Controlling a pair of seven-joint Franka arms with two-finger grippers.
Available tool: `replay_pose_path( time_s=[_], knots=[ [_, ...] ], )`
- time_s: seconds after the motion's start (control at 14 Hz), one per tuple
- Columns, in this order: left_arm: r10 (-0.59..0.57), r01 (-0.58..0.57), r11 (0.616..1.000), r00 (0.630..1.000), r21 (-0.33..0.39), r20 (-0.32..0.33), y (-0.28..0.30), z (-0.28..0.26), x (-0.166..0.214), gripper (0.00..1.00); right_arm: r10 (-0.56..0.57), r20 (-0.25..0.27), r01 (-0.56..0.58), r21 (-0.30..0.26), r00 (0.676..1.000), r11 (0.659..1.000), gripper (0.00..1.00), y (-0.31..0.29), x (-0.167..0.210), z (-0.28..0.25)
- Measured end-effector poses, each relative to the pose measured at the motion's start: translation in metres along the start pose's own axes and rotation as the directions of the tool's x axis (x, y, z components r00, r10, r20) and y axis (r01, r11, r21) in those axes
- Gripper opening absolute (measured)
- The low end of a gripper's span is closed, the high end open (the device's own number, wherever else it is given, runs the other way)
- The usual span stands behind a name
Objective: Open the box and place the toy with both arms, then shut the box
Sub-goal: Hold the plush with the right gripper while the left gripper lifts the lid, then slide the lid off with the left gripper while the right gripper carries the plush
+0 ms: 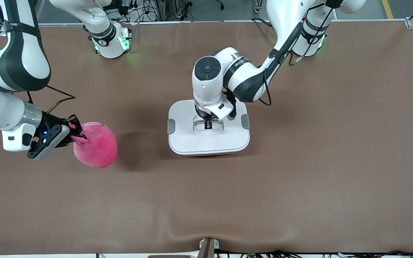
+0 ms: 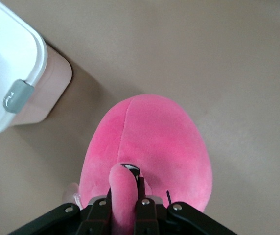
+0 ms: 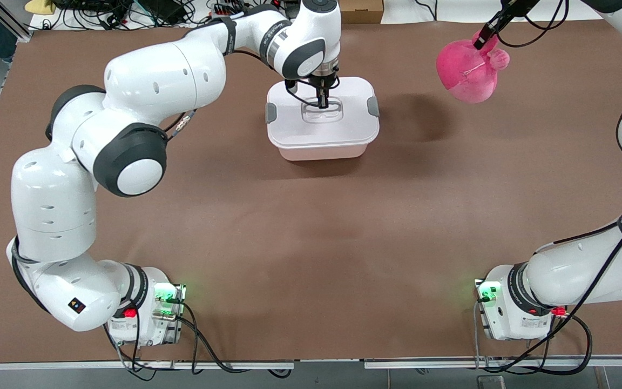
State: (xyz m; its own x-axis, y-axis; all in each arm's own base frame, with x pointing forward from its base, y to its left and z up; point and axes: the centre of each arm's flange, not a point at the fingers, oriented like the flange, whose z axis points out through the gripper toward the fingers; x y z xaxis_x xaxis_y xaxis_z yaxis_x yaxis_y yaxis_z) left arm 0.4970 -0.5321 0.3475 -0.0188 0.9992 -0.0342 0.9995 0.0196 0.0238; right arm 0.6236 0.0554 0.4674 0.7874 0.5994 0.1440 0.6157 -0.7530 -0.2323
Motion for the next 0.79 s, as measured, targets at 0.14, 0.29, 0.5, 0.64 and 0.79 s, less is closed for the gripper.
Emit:
replay_pose_path(
  time_s=[0.14, 0.29, 0.5, 0.64, 0.79],
  knots=[
    [0.003, -0.003, 1.000, 1.000, -0.001, 0.001, 0.000, -0.001, 0.000, 0.07, 0.066, -0.005, -0.066, 0.035, 0.998, 0.997, 0.14, -0.006, 0.003, -0.003],
    [0.009, -0.009, 1.000, 1.000, -0.003, 0.004, 0.000, -0.003, 0.000, 0.07, 0.145, 0.001, -0.144, 0.060, 0.989, 0.988, 0.14, -0.013, 0.006, -0.003],
    [0.028, -0.028, 1.000, 1.000, -0.011, 0.011, 0.001, -0.009, -0.001, 0.07, 0.236, 0.018, -0.237, 0.067, 0.972, 0.969, 0.14, -0.033, 0.019, -0.002],
    [0.039, -0.038, 0.999, 0.999, -0.015, 0.013, 0.001, -0.016, -0.001, 0.07, 0.278, 0.035, -0.280, 0.071, 0.960, 0.957, 0.14, -0.046, 0.025, 0.000],
    [0.051, -0.051, 0.999, 0.999, -0.020, 0.014, 0.000, -0.028, 0.001, 0.07, 0.308, 0.046, -0.310, 0.072, 0.950, 0.948, 0.14, -0.053, 0.029, 0.001]
  ],
)
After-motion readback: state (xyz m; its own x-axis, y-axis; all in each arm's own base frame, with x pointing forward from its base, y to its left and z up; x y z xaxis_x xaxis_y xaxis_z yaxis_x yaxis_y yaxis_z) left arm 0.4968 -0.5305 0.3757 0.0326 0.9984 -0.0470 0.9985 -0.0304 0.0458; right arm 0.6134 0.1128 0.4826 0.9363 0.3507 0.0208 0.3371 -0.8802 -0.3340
